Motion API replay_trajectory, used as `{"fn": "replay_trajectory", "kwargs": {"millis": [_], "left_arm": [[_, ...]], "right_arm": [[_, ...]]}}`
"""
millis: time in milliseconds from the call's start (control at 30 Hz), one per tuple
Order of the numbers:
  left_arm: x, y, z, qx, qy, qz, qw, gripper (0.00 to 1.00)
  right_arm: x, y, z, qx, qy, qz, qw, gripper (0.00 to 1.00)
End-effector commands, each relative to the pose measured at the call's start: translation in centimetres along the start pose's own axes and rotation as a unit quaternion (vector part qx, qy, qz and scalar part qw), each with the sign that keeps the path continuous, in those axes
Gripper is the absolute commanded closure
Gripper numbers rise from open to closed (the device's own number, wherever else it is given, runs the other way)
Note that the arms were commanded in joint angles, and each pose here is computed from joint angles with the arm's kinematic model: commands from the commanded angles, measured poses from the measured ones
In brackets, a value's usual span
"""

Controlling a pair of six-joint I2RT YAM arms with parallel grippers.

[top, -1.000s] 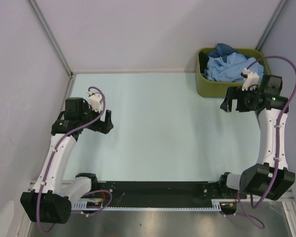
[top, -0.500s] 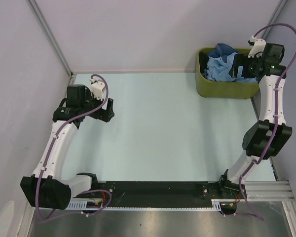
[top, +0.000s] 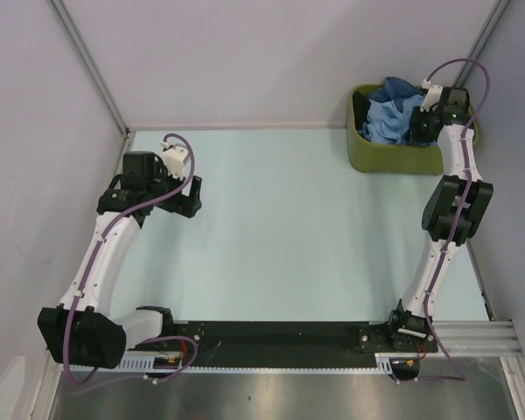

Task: Fold and stack the long sleeve shirts
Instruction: Grab the shirt from the pile, then move the shirt to the center of the board

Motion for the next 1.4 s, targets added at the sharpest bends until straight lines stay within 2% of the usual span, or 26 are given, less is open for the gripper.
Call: {"fn": "replay_trajectory", "kwargs": {"millis": [0, 33, 67, 133, 167, 233, 433, 467, 533, 567, 600, 700, 800, 833, 867, 900, 933, 967, 1000, 1033, 1067, 1133, 1167, 1200, 1300, 1367], "left_arm": [[-0.3, 1.0, 0.3, -0.024, -0.013, 0.01, 1.0, 0.01], [-0.3, 1.1, 0.4, -0.026, -0.012, 0.01, 1.0, 0.0], [-0.3, 1.3, 0.6, -0.031, -0.012, 0.009, 0.999, 0.01], [-0.3, 1.6, 0.9, -0.038, -0.009, 0.012, 0.999, 0.01], [-0.3, 1.7, 1.2, -0.043, -0.008, 0.015, 0.999, 0.0], [-0.2, 2.2, 1.8, -0.055, -0.002, 0.023, 0.998, 0.01], [0.1, 3.2, 3.5, -0.077, 0.022, 0.044, 0.996, 0.01], [0.3, 3.2, 3.6, -0.077, 0.025, 0.048, 0.996, 0.01], [0.4, 3.6, 4.0, -0.082, 0.034, 0.057, 0.994, 0.01], [0.6, 3.8, 4.2, -0.086, 0.042, 0.059, 0.994, 0.01], [0.7, 4.1, 4.4, -0.089, 0.047, 0.061, 0.993, 0.01], [1.0, 4.8, 4.9, -0.105, 0.064, 0.051, 0.991, 0.01], [2.0, 5.4, 4.8, -0.117, 0.093, 0.046, 0.988, 0.01], [2.5, 5.7, 4.6, -0.121, 0.102, 0.038, 0.987, 0.01], [2.7, 5.7, 4.4, -0.121, 0.105, 0.031, 0.987, 0.0], [2.9, 5.7, 4.1, -0.118, 0.109, 0.029, 0.987, 0.0], [3.4, 5.9, 3.6, -0.115, 0.105, 0.031, 0.987, 0.01], [3.5, 5.8, 3.0, -0.103, 0.105, 0.031, 0.989, 0.01], [3.7, 5.8, 2.4, -0.095, 0.1, 0.034, 0.99, 0.01], [4.3, 5.8, 1.7, -0.085, 0.083, 0.042, 0.992, 0.0], [4.3, 5.4, 0.5, -0.065, 0.08, 0.04, 0.994, 0.0], [4.3, 4.7, -1.5, -0.036, 0.035, 0.028, 0.998, 0.01], [3.9, 4.4, -2.4, -0.021, 0.022, 0.012, 0.999, 0.01], [3.7, 4.2, -3.0, -0.011, 0.007, 0.004, 1.0, 0.0], [3.2, 3.0, -5.3, 0.012, -0.05, -0.028, 0.998, 0.0], [2.5, 2.1, -6.1, 0.01, -0.085, -0.065, 0.994, 0.01]], "right_arm": [[1.4, 6.1, 8.3, -0.13, 0.04, 0.015, 0.991, 0.87], [1.7, 7.6, 9.2, -0.141, 0.036, 0.022, 0.989, 0.96], [2.8, 11.0, 11.8, -0.188, 0.044, 0.039, 0.98, 1.0], [4.4, 14.9, 14.1, -0.241, 0.035, 0.066, 0.968, 1.0], [6.1, 19.1, 15.6, -0.285, 0.049, 0.092, 0.953, 1.0], [8.2, 22.7, 17.2, -0.345, 0.058, 0.118, 0.929, 1.0], [18.4, 34.4, 18.7, -0.471, 0.143, 0.197, 0.848, 1.0], [19.4, 35.5, 18.8, -0.484, 0.144, 0.2, 0.84, 1.0], [23.2, 38.8, 18.7, -0.521, 0.15, 0.236, 0.807, 1.0], [23.9, 39.7, 18.9, -0.536, 0.14, 0.234, 0.799, 1.0], [25.8, 41.4, 18.9, -0.559, 0.135, 0.257, 0.777, 1.0], [28.3, 44.8, 19.0, -0.599, 0.099, 0.29, 0.74, 1.0], [29.8, 44.0, 18.1, -0.581, 0.076, 0.294, 0.755, 1.0], [29.5, 43.5, 17.6, -0.57, 0.064, 0.285, 0.768, 1.0], [29.9, 39.7, 16.2, -0.522, 0.062, 0.282, 0.802, 1.0], [29.7, 36.7, 14.4, -0.468, 0.059, 0.274, 0.838, 0.69], [29.2, 36.8, 12.3, -0.439, 0.07, 0.288, 0.848, 0.46], [29.0, 30.3, 7.1, -0.321, 0.09, 0.283, 0.899, 0.23], [28.5, 28.5, 4.0, -0.271, 0.1, 0.281, 0.915, 0.0], [27.7, 27.5, 1.2, -0.23, 0.113, 0.276, 0.927, 0.0], [26.0, 24.7, -5.1, -0.135, 0.149, 0.259, 0.945, 0.0], [23.6, 23.5, -10.3, -0.068, 0.167, 0.238, 0.954, 0.0], [22.6, 24.5, -12.5, -0.047, 0.178, 0.242, 0.953, 0.0], [21.7, 23.6, -15.8, -0.005, 0.195, 0.246, 0.949, 0.0], [21.1, 24.2, -19.5, 0.029, 0.205, 0.271, 0.94, 0.0], [21.1, 23.9, -20.3, 0.03, 0.203, 0.275, 0.939, 0.0]]}}
Point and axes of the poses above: each gripper's point midway between its finger pads, its own y axis back along the fingers, its own x axis along the line the jaws close on, z = x × y, the point moved 8 cm from there along y, back along the fingers, and after that the axes turned 3 degrees about -y, right-handed, at the moved point
